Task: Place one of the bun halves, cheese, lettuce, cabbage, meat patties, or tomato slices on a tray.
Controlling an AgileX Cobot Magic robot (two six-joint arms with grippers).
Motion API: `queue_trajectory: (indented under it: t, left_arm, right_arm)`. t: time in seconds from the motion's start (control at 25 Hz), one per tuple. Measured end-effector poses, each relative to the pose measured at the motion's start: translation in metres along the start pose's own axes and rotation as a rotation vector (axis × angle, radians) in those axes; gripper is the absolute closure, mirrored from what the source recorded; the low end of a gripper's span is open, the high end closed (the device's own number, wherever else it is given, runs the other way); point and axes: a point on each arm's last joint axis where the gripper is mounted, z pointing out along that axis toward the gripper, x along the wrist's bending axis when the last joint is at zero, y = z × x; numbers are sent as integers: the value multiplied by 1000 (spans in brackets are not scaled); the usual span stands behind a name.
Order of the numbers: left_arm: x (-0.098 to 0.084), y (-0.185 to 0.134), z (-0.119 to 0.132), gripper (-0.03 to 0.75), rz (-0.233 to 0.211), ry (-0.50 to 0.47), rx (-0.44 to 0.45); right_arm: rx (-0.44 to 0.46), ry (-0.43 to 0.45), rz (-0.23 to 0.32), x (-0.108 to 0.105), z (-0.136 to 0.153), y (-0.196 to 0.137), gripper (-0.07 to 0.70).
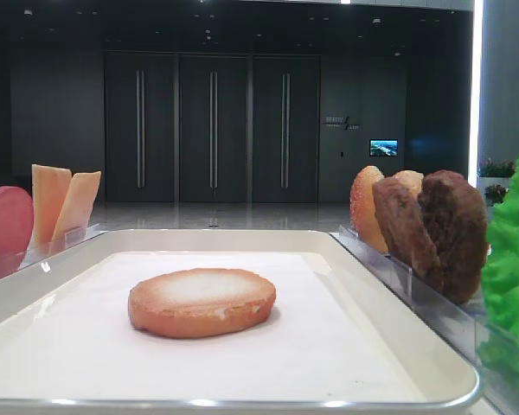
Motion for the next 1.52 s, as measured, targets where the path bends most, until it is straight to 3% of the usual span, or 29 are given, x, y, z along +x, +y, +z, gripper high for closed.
queue_trajectory:
  t: [0.12, 0.2, 0.56, 1.04, 1.52]
  left_arm:
    - [-5, -21, -6, 310, 53, -26, -65]
    - [-6, -31, -12, 314, 62, -35, -119]
    - [-6, -71, -16, 316, 55, -62, -264]
    - [-3, -111, -41, 351, 41, -78, -573]
    - [-3, -113, -42, 361, 44, -77, -588]
  right_arm:
    - [0, 0, 0, 0, 0, 0, 346]
    - [0, 0, 0, 0, 0, 0, 346]
    - [0, 1, 0, 0, 0, 0, 346]
    - [0, 2, 1, 0, 0, 0, 346]
    - [0, 2, 1, 0, 0, 0, 346]
